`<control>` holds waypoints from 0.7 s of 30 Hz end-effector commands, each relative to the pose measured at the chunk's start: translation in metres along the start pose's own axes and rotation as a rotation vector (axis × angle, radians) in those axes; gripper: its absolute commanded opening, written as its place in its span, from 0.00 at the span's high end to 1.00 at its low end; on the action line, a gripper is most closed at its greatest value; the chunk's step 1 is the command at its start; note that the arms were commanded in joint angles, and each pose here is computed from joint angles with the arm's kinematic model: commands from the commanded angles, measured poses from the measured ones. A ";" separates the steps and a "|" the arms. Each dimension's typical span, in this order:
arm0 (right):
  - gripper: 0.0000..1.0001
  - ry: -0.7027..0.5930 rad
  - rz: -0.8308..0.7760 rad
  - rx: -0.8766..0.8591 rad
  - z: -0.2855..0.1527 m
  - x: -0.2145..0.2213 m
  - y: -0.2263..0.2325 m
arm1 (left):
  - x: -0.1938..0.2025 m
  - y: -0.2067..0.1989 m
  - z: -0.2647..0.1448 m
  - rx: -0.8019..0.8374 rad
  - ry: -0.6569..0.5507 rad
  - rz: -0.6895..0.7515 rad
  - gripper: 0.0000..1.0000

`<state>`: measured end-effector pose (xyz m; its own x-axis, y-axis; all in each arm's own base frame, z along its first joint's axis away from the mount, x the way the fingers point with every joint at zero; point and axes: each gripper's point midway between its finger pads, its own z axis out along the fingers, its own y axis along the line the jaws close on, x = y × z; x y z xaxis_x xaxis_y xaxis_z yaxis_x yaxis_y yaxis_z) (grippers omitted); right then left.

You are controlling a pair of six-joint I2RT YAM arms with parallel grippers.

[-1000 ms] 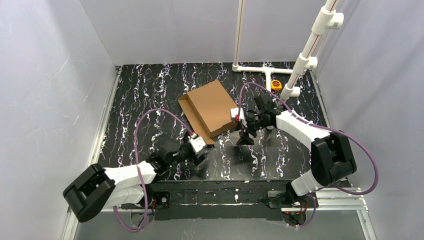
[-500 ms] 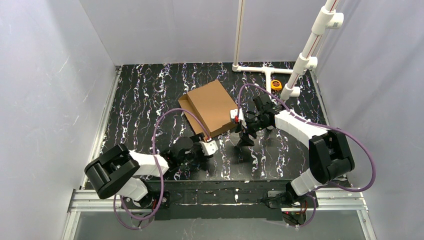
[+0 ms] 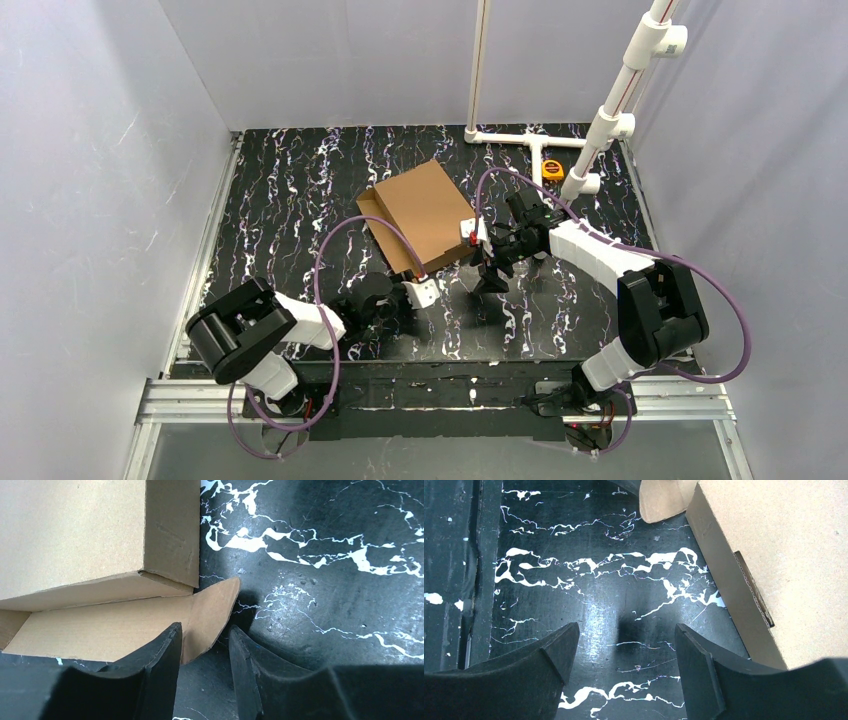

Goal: Fold the paper box

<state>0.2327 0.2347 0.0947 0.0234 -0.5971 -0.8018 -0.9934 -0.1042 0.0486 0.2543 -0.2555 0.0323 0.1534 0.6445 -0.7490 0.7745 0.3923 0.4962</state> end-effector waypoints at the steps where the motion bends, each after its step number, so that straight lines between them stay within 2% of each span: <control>1: 0.22 -0.027 -0.027 0.002 -0.005 -0.013 -0.007 | -0.012 0.015 0.006 -0.062 -0.020 -0.021 0.62; 6: 0.21 -0.028 -0.029 0.002 -0.005 -0.014 -0.007 | -0.012 0.016 0.007 -0.074 -0.022 -0.052 0.67; 14: 0.21 -0.025 -0.030 0.001 -0.005 -0.013 -0.006 | -0.013 0.018 0.008 -0.086 -0.038 -0.109 0.81; 21: 0.21 -0.024 -0.027 -0.002 -0.005 -0.012 -0.006 | -0.011 0.018 0.006 -0.089 -0.049 -0.182 0.84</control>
<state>0.2326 0.2343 0.0945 0.0212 -0.5994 -0.8002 -0.9930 -0.1055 0.0527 0.2655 -0.2547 0.0372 0.0654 0.5842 -0.8090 0.7459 0.5099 0.4285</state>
